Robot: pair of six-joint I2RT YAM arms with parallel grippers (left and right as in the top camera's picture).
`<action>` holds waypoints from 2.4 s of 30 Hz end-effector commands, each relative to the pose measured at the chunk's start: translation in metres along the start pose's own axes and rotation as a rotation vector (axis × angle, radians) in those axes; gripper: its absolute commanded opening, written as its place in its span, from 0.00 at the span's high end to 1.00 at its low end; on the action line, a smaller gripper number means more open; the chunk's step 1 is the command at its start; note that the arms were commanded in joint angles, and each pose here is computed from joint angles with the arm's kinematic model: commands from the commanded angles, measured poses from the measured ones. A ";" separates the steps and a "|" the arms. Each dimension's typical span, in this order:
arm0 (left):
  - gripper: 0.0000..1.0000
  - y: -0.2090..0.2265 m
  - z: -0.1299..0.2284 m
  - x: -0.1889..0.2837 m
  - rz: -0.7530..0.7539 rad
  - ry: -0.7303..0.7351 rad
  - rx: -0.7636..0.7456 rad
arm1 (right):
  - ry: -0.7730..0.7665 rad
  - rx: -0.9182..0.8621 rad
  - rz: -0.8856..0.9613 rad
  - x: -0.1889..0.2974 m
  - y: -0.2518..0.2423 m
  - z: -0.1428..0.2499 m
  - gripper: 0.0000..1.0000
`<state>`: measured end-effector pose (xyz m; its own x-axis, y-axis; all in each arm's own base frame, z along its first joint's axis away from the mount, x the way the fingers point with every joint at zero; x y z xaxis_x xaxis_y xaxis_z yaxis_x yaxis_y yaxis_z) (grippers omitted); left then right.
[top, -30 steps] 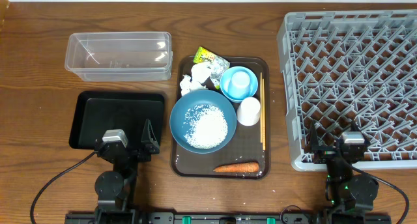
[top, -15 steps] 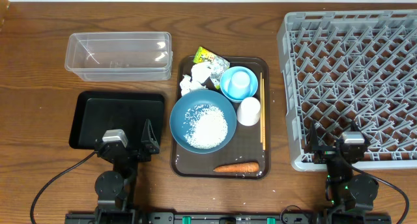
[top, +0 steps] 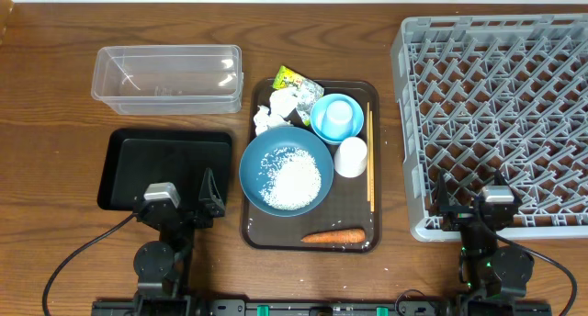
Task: Sort waste into correct bins and load items into the dishwasher rack
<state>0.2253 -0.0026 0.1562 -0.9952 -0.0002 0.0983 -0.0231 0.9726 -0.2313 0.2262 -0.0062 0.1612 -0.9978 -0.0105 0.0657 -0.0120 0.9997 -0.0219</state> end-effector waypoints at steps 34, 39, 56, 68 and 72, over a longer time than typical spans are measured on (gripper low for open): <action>0.00 -0.090 -0.097 0.043 0.306 0.481 0.212 | 0.000 -0.015 0.016 0.000 -0.003 0.001 0.01; 0.00 -0.100 -0.112 0.047 0.279 0.719 0.233 | 0.000 -0.015 0.016 0.000 -0.003 0.001 0.01; 0.00 -0.132 -0.052 0.054 0.238 1.055 0.065 | 0.000 -0.015 0.016 0.000 -0.003 0.001 0.01; 0.00 -0.197 0.007 0.035 0.253 1.129 -0.149 | 0.000 -0.015 0.016 0.000 -0.003 0.001 0.01; 0.00 -0.209 0.017 0.021 0.250 1.122 -0.129 | 0.000 -0.015 0.016 0.000 -0.003 0.001 0.01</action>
<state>0.1986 -0.2067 0.1910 -0.2991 0.3612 0.8832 0.2759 0.9188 -0.2823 0.2262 -0.0063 0.1611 -0.9978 -0.0098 0.0657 -0.0112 0.9997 -0.0220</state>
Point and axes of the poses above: each gripper's point midway between its finger pads, its own x axis back along the fingers, its own y axis along the line the jaws close on, z = x × y, the point moved 2 cm from there along x, back along the fingers
